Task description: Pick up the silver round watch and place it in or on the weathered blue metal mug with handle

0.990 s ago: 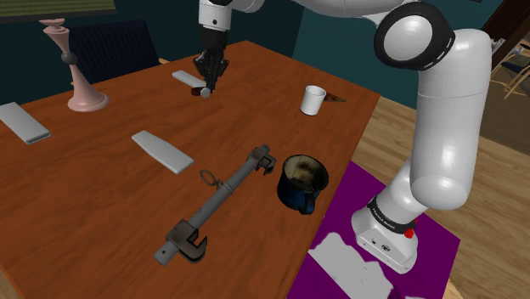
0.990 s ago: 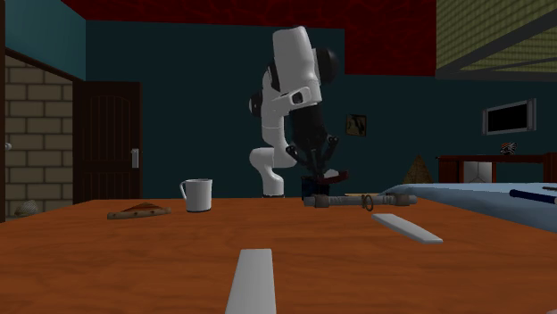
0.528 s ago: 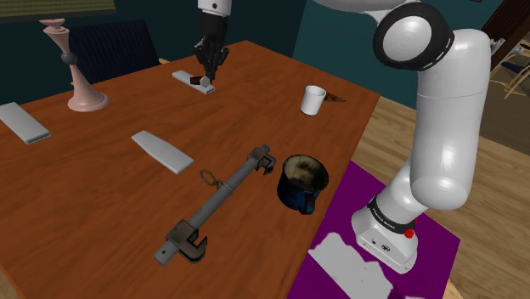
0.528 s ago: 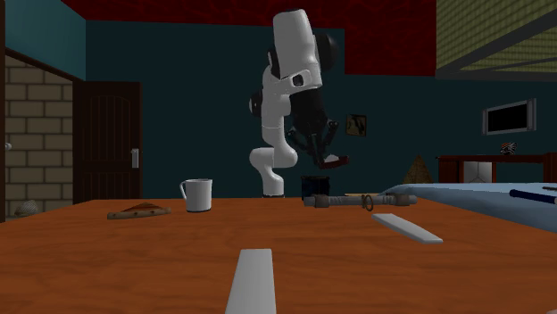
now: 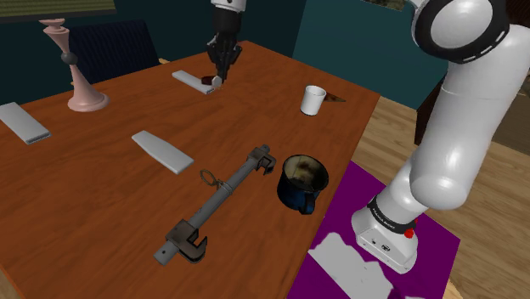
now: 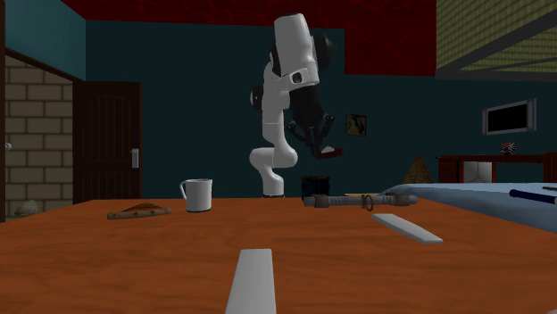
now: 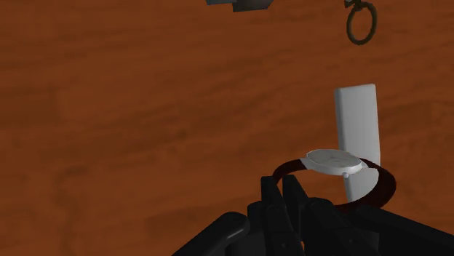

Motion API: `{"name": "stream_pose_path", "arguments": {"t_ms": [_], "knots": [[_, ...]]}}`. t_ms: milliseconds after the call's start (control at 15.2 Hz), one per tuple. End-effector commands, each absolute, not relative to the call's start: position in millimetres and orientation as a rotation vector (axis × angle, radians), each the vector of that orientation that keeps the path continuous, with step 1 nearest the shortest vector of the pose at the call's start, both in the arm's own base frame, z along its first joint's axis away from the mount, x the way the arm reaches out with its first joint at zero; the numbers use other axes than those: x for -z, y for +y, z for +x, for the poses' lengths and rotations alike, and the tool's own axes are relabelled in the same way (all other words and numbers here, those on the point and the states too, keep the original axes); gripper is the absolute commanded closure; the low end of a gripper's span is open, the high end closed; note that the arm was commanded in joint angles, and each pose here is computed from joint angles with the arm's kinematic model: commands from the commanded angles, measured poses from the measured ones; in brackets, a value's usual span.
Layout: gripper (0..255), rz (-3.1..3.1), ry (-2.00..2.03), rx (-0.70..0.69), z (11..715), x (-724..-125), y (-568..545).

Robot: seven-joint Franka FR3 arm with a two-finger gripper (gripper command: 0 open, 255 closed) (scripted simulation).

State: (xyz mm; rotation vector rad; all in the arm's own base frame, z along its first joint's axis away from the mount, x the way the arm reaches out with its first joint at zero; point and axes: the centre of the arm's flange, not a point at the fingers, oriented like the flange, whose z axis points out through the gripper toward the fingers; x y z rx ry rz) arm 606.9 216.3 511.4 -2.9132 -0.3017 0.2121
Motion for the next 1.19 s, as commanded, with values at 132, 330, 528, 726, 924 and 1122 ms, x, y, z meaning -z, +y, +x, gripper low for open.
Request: {"name": "stream_pose_path", "arguments": {"t_ms": [132, 330, 528, 726, 924, 1122], "knots": [[255, -2.914, -0.301, -0.211, 554.0, -511.8, 212.0], [255, -2.914, -0.301, -0.211, 514.8, -513.2, 207.2], [255, -2.914, -0.301, -0.211, 475.5, -514.7, 202.4], [255, -2.914, -0.301, -0.211, 436.2, -516.1, 197.6], [255, -2.914, -0.301, -0.211, 396.9, -517.5, 192.9], [255, -2.914, -0.301, -0.211, 357.6, -518.9, 188.1]]}}
